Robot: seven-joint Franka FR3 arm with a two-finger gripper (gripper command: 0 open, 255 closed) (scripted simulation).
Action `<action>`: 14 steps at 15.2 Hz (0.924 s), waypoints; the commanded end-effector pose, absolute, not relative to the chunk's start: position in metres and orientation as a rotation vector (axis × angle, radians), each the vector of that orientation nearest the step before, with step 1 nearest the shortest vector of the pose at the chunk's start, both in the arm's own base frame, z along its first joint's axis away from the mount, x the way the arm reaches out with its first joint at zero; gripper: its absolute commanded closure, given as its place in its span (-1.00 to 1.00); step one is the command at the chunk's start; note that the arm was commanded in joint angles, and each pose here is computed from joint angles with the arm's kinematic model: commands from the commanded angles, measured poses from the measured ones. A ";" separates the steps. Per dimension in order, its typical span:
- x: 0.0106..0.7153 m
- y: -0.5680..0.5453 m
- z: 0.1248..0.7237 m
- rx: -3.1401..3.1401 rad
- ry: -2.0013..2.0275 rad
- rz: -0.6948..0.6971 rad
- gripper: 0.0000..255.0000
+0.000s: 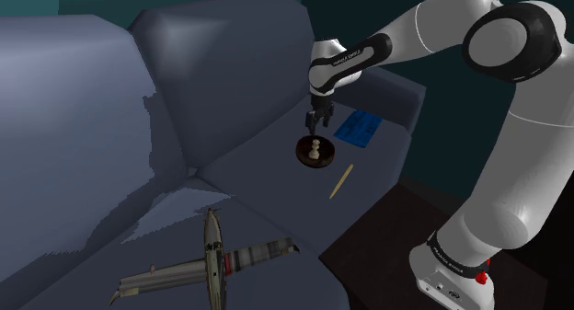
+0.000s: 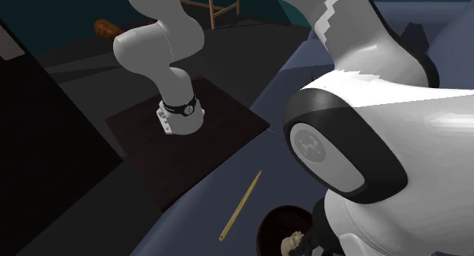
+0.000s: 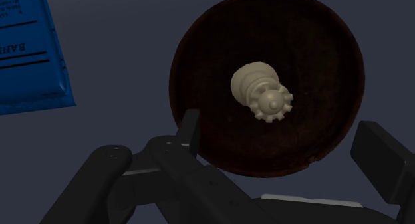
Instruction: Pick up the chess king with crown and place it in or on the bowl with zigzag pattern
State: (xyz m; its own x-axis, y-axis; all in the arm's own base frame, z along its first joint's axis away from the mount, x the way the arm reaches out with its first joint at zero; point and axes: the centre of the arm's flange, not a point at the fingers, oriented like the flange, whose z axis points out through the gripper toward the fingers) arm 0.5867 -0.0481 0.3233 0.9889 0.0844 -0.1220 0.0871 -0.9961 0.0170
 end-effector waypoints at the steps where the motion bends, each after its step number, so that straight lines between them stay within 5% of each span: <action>1: 0.587 -0.048 0.323 3.111 0.134 -0.189 -1.00; 6: 0.593 -0.047 0.373 3.111 0.134 -0.189 -1.00; 14: 0.593 -0.047 0.373 3.111 0.134 -0.189 -1.00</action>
State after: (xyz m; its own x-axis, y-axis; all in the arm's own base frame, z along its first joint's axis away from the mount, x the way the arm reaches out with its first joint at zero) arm 0.5927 -0.0467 0.3729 0.9889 0.0844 -0.1219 0.0871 -0.9961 0.0170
